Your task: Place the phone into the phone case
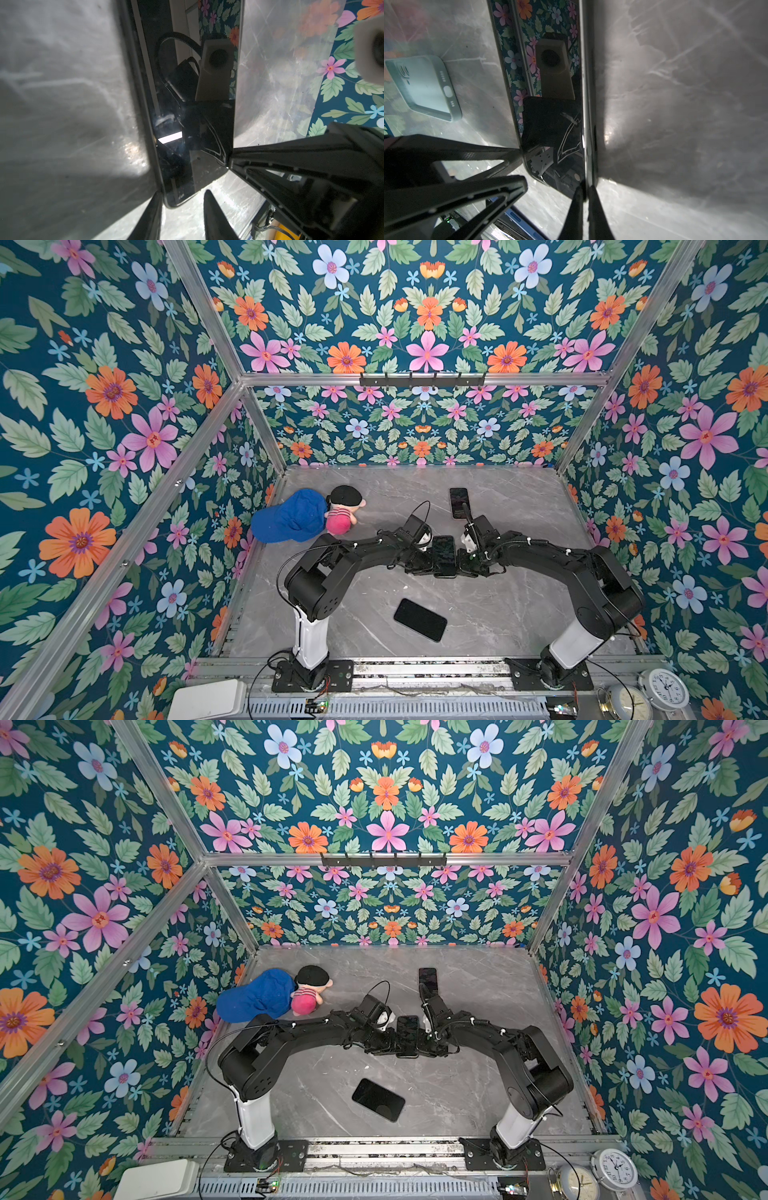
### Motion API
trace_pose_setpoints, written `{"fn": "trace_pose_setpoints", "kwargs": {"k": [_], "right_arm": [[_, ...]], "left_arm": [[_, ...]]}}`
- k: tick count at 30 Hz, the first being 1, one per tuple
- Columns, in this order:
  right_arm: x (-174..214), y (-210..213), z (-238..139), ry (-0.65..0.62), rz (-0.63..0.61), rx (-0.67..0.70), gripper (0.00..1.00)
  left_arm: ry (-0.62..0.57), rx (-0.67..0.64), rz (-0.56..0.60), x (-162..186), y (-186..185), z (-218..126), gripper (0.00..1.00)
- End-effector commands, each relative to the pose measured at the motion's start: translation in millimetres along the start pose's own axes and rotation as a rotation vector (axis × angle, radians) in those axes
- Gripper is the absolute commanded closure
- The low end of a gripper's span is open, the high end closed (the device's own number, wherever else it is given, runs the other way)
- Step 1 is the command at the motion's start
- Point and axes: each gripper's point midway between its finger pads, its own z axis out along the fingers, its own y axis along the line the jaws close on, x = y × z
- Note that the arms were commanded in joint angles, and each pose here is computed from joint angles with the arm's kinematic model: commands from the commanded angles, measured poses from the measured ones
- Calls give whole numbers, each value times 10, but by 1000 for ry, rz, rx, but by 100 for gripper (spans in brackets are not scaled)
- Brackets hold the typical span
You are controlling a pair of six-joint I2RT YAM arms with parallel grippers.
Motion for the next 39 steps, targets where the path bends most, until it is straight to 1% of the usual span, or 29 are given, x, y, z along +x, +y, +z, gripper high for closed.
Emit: {"fn": "trace_pose_setpoints", "kwargs": {"k": [1, 17, 21, 24, 27, 30, 35, 39], "right_arm": [[16, 66, 77, 12, 3, -42, 94], [47, 72, 165, 30, 24, -68, 96], [30, 69, 111, 20, 13, -52, 96], [-4, 37, 2, -7, -8, -12, 96], [-56, 31, -143, -47, -31, 17, 93], [-81, 10, -204, -60, -35, 31, 89], [-96, -18, -237, -72, -33, 35, 83], [-93, -53, -199, -62, -21, 28, 79]], "left_arm": [[1, 59, 20, -14, -120, 22, 65], [-2, 82, 16, -14, -164, 22, 65], [-2, 80, 16, -8, -163, 16, 65], [-5, 71, 17, -5, -152, -7, 65], [-9, 58, 22, -10, -146, -35, 65], [-15, 35, 24, -20, -124, -70, 65], [-17, 9, 19, -10, -104, -114, 65], [-12, 5, 6, 7, -88, -116, 63]]}}
